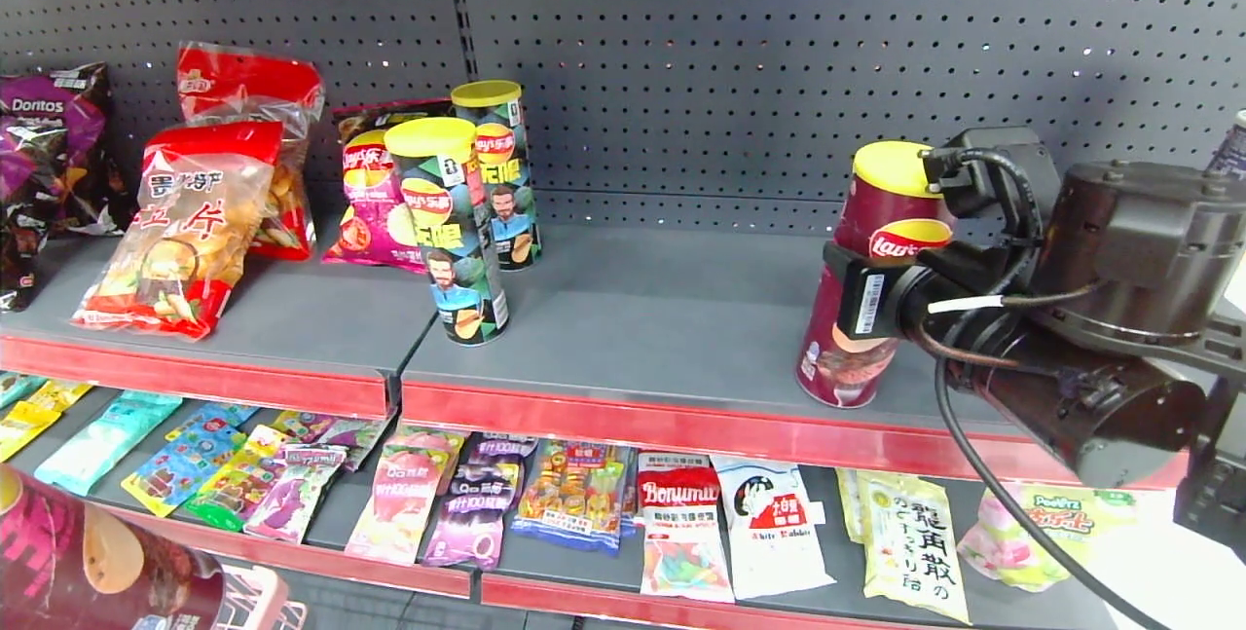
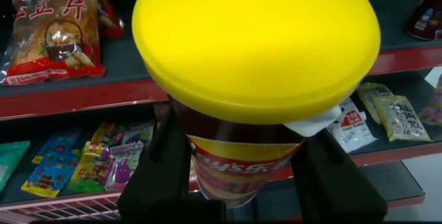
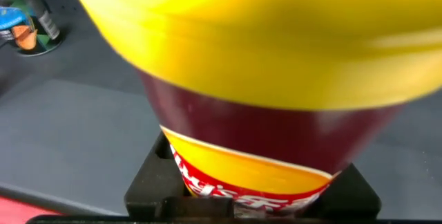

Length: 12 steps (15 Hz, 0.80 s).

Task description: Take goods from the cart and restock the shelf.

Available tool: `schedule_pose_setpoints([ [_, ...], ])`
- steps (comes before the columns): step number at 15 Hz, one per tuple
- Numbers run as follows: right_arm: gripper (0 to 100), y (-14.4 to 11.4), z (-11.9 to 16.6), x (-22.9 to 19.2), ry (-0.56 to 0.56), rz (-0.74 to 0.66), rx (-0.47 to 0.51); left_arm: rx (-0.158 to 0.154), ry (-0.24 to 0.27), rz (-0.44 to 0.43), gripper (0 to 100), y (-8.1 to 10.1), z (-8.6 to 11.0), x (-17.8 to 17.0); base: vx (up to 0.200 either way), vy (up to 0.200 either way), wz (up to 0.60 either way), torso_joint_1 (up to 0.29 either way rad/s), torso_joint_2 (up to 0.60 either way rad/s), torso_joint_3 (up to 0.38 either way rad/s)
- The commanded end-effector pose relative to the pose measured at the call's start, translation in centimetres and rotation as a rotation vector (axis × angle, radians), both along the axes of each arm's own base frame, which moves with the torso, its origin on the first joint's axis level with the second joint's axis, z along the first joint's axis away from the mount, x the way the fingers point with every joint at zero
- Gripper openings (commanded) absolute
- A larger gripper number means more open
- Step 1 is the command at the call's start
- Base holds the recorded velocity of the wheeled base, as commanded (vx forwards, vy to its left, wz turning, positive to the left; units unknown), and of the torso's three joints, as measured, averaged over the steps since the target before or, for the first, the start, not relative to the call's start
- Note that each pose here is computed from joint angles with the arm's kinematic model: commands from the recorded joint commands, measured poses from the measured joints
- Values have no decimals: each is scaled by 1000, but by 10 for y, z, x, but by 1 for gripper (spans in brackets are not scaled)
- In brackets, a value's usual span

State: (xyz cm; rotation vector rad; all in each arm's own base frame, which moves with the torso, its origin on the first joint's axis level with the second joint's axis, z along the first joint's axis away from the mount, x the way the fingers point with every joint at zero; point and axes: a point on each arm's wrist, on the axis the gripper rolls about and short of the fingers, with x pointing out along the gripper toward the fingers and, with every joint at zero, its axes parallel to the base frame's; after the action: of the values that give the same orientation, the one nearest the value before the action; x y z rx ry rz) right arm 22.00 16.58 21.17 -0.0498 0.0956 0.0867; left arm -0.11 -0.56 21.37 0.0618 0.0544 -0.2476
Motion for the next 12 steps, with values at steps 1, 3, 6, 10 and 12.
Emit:
schedule_pose_setpoints([
  [1, 0, 0, 0, -4, -1, 7, 0, 0, -1, 0, 0, 0, 0, 0, 0, 0, 0, 0, 0, 0],
  [3, 0, 0, 1, -3, -3, 7, 0, 0, -2, 0, 0, 0, 0, 0, 0, 0, 0, 0, 0, 0],
  [6, 0, 0, -3, -3, 10, 6, -10, 0, -4, 0, 0, 0, 0, -1, 0, 0, 0, 0, 0, 0],
  [10, 0, 0, -4, -1, 14, 4, -12, 0, -7, 0, 0, 0, 0, -2, 0, 0, 0, 0, 0, 0],
  [12, 100, 1, -5, -1, 15, 7, -11, 0, -4, -1, 0, 0, -1, -1, 0, 0, 0, 0, 0, 0],
])
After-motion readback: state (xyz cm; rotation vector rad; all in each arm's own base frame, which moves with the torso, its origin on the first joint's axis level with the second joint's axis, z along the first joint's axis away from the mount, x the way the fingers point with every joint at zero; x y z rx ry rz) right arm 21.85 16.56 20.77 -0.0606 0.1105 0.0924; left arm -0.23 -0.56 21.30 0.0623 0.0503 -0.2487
